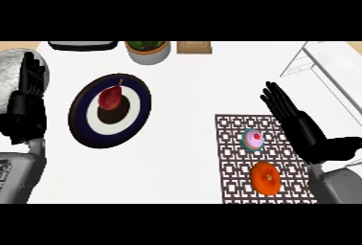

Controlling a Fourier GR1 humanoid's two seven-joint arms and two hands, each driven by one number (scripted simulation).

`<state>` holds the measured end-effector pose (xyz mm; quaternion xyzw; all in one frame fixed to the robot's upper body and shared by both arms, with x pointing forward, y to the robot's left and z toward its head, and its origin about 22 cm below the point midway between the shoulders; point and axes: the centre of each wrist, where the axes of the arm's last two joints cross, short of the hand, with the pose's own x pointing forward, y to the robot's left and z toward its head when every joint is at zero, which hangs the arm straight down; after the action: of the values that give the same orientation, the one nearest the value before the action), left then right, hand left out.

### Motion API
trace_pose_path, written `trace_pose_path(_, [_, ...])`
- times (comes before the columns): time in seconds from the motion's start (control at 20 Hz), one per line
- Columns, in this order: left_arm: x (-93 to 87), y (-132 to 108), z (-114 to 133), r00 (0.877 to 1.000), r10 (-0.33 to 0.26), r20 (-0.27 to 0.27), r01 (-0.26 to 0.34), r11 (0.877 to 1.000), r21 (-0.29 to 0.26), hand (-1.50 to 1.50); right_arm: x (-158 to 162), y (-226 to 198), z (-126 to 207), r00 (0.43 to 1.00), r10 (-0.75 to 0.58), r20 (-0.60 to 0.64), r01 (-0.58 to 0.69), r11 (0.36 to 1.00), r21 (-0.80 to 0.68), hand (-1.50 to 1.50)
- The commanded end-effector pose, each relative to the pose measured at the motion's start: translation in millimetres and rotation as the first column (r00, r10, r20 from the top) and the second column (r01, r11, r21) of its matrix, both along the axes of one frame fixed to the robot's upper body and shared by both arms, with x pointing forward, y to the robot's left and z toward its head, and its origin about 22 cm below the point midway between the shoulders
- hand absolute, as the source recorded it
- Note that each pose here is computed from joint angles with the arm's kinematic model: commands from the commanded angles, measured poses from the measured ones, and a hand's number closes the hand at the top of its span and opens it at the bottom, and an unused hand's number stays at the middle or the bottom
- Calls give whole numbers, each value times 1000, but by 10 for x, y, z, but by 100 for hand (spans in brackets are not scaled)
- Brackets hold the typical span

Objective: Pick the squash from the placemat and place it in the tiered shelf

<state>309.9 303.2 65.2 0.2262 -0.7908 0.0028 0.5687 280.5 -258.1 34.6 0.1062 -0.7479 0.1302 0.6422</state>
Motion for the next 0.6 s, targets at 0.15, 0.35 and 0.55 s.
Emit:
trace_pose_path(0.15, [52,-76,-14,970,-181,-160,158,977,-145,0,313,-222,471,957,226,182,-219,974,-58,150])
trace_pose_path(0.35, [-10,-283,-138,906,-302,-296,229,939,-257,0,438,-700,429,997,-60,50,69,979,-192,150])
trace_pose_path(0.55, [6,-304,-14,897,-325,-300,247,931,-270,0,385,-740,177,967,256,6,-254,952,170,-150])
